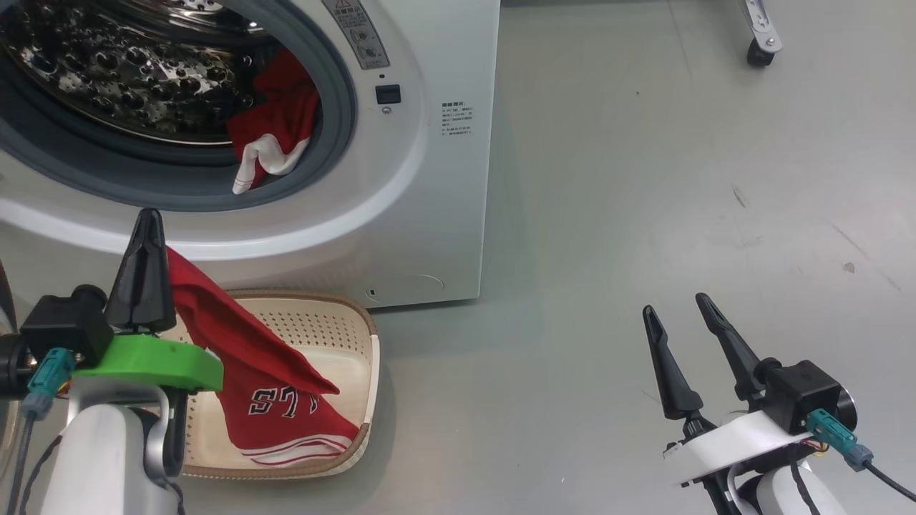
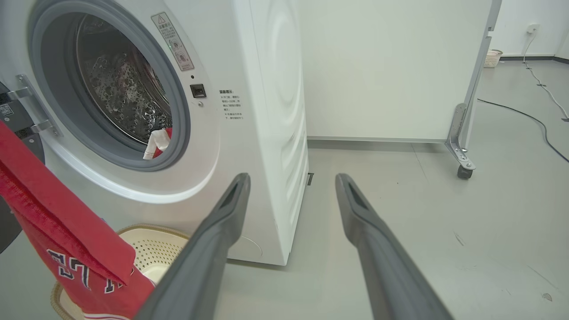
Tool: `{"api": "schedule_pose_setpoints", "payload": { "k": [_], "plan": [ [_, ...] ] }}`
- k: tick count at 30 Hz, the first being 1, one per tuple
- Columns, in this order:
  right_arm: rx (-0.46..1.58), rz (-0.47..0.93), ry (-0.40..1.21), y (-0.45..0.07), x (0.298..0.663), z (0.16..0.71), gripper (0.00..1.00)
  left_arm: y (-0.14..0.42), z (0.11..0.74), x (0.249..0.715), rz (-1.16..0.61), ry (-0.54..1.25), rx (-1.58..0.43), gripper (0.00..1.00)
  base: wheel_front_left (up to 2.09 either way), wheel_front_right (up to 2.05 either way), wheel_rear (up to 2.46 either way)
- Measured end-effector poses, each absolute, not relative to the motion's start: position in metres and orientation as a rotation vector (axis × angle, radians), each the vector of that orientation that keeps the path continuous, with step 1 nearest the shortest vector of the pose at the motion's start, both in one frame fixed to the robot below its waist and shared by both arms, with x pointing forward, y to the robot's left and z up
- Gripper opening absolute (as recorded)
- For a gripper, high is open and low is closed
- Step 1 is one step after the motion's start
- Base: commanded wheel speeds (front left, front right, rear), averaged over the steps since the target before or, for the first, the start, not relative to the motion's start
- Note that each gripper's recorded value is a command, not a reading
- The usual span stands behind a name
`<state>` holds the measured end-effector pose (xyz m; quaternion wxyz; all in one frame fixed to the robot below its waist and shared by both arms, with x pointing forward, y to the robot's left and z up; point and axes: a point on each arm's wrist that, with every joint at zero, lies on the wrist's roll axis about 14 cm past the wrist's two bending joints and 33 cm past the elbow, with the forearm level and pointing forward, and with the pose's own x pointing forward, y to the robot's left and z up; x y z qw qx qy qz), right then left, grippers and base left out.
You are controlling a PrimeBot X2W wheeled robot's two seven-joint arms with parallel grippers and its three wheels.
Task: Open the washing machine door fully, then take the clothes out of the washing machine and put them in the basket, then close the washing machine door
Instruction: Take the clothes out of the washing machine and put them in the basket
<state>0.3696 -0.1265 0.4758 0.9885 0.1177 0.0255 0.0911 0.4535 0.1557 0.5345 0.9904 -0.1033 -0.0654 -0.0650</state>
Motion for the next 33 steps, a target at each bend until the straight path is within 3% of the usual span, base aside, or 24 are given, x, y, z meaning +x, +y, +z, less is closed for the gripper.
{"api": "schedule_pose_setpoints", "payload": {
  "k": [20, 33],
  "plan": [
    [0.238, 0.136, 0.127, -0.141, 0.391, 0.448, 1.00, 0.128, 0.377, 0.459, -0.160, 0.358, -0.196, 0.00, 0.00, 0.00, 0.00],
    [0.218, 0.091, 0.201, -0.156, 0.401, 0.418, 1.00, 0.131, 0.300, 0.476, -0.133, 0.565, -0.155, 0.00, 0.00, 0.00, 0.00]
  ]
}}
